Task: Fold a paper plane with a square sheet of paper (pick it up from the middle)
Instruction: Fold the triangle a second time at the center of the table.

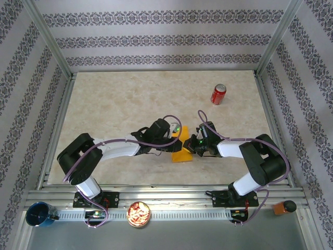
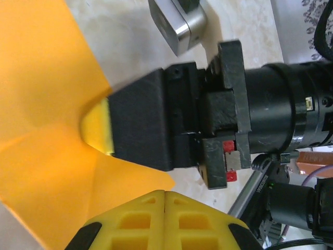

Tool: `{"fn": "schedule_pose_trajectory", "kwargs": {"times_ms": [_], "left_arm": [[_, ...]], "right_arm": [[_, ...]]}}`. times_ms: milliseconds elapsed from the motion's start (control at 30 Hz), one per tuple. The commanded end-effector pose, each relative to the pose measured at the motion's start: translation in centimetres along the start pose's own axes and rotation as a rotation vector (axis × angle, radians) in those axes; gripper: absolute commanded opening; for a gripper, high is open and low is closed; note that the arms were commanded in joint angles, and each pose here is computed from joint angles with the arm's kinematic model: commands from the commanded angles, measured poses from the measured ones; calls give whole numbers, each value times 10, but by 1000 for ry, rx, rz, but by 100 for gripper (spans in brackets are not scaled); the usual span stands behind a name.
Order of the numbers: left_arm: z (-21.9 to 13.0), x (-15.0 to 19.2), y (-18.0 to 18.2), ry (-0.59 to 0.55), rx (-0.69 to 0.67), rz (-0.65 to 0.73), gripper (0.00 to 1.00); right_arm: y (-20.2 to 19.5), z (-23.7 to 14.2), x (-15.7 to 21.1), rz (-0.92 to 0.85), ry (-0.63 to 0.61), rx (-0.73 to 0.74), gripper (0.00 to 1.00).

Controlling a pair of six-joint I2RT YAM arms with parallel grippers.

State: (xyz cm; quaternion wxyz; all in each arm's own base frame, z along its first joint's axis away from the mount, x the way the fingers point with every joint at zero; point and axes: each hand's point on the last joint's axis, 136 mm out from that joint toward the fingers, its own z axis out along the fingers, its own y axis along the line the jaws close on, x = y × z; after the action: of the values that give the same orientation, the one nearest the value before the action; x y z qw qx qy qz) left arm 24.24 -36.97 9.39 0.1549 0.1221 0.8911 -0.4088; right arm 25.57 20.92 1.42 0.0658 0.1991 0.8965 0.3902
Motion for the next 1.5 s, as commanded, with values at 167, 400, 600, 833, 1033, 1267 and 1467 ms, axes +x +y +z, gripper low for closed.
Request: {"fn": "schedule_pose_trajectory", "kwargs": {"times_ms": [167, 400, 600, 833, 1033, 1267, 1467], "left_arm": [[16, 31, 20, 107, -44, -167, 0], [27, 35, 26, 159, -74, -188, 0], [30, 38, 35, 178, -127, -173, 0], [33, 52, 49, 206, -147, -197, 0], [30, 63, 59, 219, -169, -209, 0], [24, 72, 64, 223, -180, -214, 0], [23, 84, 63, 241, -144, -245, 0]], "right_arm": [[-20, 1, 5, 23, 16, 85, 0], [-18, 1, 5, 20, 17, 84, 0], [-19, 1, 5, 19, 17, 89, 0], [-22, 1, 6, 19, 19, 96, 0], [-22, 1, 5, 20, 19, 99, 0], [-24, 2, 5, 23, 21, 107, 0], [-28, 3, 6, 27, 26, 116, 0]]}}
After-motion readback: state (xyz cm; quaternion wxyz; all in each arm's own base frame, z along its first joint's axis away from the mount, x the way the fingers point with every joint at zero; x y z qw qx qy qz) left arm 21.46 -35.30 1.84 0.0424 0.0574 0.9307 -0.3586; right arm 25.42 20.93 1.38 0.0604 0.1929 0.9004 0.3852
